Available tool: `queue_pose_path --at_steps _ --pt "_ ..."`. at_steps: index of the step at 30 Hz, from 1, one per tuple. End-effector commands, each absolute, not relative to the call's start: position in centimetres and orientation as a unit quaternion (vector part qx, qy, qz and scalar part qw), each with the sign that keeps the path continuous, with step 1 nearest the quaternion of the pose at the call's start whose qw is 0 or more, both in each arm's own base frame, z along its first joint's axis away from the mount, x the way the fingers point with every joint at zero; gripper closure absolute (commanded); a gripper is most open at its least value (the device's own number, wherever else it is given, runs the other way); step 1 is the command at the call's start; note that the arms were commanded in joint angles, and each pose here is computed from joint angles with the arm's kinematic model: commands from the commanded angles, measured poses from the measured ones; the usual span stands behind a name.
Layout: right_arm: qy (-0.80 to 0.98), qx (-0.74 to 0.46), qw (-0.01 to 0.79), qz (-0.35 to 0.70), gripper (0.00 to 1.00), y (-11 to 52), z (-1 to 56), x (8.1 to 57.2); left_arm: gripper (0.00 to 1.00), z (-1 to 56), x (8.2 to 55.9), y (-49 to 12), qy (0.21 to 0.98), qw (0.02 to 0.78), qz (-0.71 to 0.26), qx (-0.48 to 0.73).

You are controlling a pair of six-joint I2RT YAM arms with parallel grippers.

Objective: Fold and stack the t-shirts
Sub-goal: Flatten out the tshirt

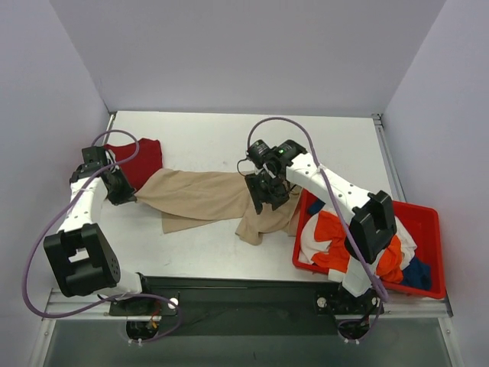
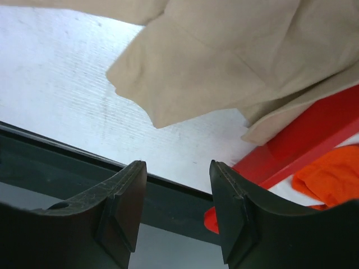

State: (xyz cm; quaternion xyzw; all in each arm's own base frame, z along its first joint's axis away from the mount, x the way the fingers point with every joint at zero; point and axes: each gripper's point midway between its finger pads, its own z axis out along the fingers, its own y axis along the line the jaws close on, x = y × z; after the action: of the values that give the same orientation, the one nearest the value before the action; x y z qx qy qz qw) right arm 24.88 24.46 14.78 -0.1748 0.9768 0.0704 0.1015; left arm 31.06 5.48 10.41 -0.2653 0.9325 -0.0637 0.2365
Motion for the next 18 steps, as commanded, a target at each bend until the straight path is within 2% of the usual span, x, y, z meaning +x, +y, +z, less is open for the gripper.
queue_pose_path --at_steps 1,8,11,18 --pt "0.984 -0.169 0.032 0.043 0.5 22.2 11.4 22.0 1.0 11.9 31.5 6.3 0.928 0.264 -0.054 -0.258" --pt "0.988 -0.141 -0.008 0.057 0.54 20.7 6.0 18.6 1.0 12.3 32.5 6.7 0.928 0.264 -0.053 -0.259" --pt "0.989 -0.135 -0.012 0.051 0.56 20.6 4.3 18.5 1.0 12.4 32.9 6.7 0.928 0.261 -0.057 -0.26" --pt "0.99 -0.128 0.032 0.053 0.57 22.1 3.3 21.2 1.0 12.3 32.8 6.6 0.929 0.259 -0.059 -0.259"
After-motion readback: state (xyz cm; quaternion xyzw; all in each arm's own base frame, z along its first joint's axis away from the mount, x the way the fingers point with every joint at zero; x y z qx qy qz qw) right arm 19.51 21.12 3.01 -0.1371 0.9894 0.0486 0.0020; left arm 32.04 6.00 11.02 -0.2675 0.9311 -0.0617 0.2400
